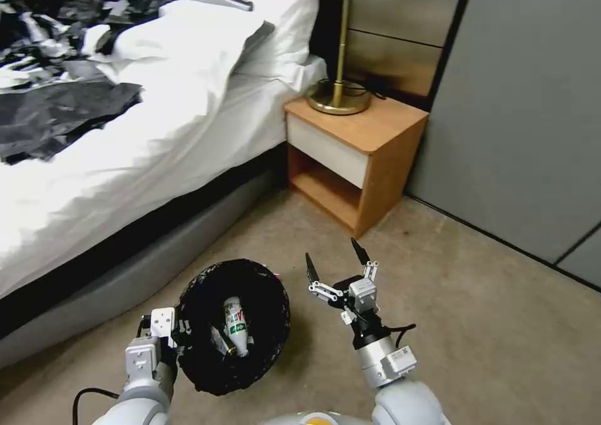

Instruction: Pick up the trash bin, then pick up the garbage from the floor and place it into the trash bin.

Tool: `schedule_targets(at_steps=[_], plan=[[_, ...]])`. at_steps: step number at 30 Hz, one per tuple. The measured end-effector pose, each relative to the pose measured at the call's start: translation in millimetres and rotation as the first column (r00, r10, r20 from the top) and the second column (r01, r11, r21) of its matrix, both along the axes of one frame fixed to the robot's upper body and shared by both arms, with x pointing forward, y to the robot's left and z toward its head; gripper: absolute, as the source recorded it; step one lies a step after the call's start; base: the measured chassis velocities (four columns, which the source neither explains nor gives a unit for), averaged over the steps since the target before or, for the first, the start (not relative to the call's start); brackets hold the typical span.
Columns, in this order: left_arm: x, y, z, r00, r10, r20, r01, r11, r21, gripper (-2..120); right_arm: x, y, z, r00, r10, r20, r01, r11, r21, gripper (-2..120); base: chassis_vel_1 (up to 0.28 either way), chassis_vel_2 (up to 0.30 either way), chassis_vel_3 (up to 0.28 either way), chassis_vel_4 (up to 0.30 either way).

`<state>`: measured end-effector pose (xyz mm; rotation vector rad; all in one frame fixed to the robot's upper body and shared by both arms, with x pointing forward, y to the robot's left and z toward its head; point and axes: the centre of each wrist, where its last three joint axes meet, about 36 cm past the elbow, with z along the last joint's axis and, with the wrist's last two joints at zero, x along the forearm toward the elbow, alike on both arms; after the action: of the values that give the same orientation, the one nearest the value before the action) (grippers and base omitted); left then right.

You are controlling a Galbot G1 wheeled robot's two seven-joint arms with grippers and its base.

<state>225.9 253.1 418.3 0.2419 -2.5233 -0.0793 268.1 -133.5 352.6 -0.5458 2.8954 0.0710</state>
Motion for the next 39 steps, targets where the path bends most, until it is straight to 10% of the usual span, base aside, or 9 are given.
schedule_targets(at_steps=[39], plan=[[-1,1,2,1.0,0.0,0.012,0.0,1.0,0.007,0,40,-34,-10,1.0,-0.003,-0.013,0.001,0.994,-0.113,100,0.092,0.09,0.088,0.09]])
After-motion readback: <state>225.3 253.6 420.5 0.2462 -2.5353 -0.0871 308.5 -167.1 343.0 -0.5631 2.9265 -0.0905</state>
